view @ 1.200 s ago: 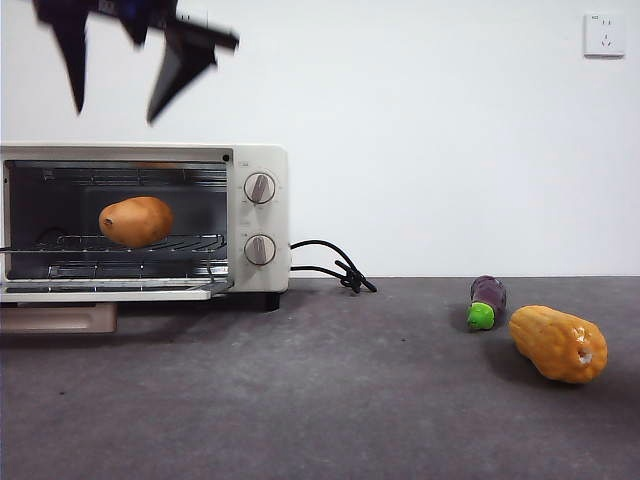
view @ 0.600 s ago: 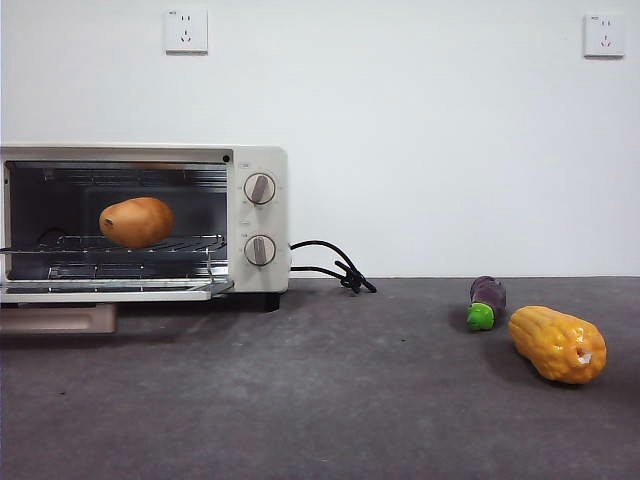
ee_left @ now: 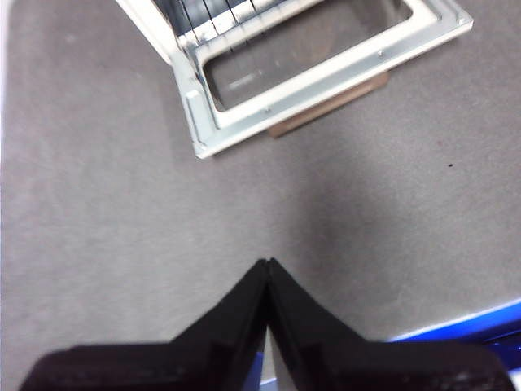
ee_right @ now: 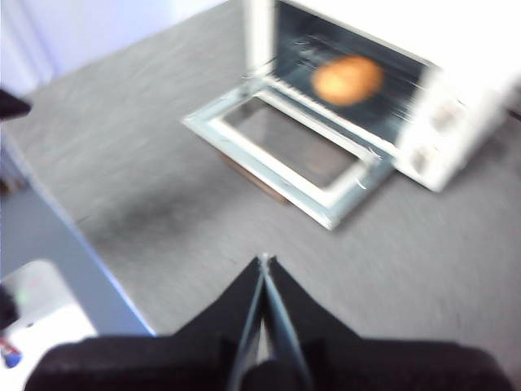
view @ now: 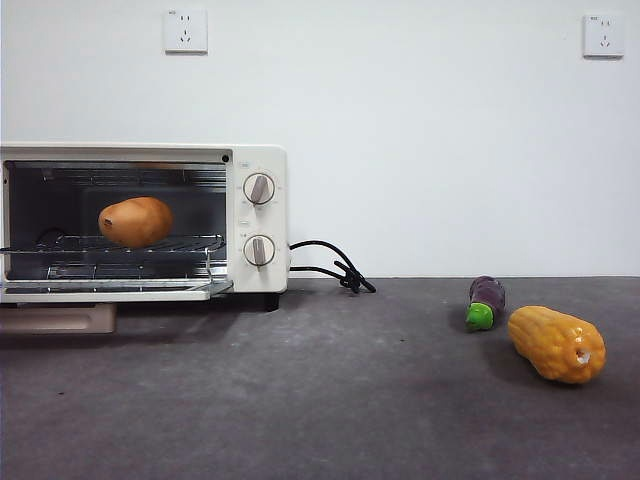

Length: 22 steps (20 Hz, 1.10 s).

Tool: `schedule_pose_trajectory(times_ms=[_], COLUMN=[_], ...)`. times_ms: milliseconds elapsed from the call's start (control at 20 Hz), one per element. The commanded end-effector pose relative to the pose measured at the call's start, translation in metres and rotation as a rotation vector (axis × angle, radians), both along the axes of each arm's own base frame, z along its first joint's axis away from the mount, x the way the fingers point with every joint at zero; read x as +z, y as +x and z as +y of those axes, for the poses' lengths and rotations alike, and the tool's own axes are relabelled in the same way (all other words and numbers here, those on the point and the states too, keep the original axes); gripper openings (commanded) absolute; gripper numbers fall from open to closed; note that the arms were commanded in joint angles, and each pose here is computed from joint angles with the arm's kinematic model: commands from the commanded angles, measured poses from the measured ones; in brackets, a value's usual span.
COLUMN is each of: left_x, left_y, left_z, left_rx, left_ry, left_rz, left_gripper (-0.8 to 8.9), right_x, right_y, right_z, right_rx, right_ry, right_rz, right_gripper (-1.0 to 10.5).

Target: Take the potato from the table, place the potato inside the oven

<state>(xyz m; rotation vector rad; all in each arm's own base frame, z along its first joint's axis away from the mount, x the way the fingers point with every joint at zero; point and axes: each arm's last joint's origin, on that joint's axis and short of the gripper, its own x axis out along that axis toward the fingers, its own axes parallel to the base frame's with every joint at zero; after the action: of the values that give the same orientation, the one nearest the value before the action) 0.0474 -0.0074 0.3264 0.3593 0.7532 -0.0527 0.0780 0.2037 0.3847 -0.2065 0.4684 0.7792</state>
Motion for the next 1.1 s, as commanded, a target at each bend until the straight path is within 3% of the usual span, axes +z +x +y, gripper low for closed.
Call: schedule_pose_trajectory(times_ms=[50,300,550,650,750,900,1100], left_x=[-0.013,-0.036,-0.041,-0.048,-0.06,-0.079,-0.102], left_y=[0.009,0.024,0.046,0.068,0.096,0.133,0.152], left_z=[-0.004,-0.008,-0.004,0.005,0.021,0.053,0.092], left_rx=[0.046,0.052,0.146,0.203,0.22,0.28,0.447], left_ry=[-0.063,-0.096,-0.162,-0.275,-0.509,-0.85,-0.956], left_rz=[-0.001,0.037,0.08,0.16,0.25,0.279,0.258], left_gripper=[-0.09,-0.09,-0.09,-0.09,-0.09,-0.09,-0.09], right_x=[-0.059,-0.112,-0.122,-0.123,-0.124,-0.126,-0.124], right_y=[-0.007,-0.017,-0.019,-0.02,-0.02,-0.021,-0.022], right_z=[-0.024,-0.065,-0.069,-0.068,-0.069,-0.071,-0.075], right_rx=[-0.073,-0.221,-0.224,-0.206,-0.205,-0.207,-0.224], right_ry=[0.021,0.076,0.082,0.086,0.071,0.046,0.065], right_rz=[0.042,0.078,0.116,0.136,0.141,0.148,0.157], right_gripper=[0.0,0.0,0.0,0.0,0.0,0.0,0.0])
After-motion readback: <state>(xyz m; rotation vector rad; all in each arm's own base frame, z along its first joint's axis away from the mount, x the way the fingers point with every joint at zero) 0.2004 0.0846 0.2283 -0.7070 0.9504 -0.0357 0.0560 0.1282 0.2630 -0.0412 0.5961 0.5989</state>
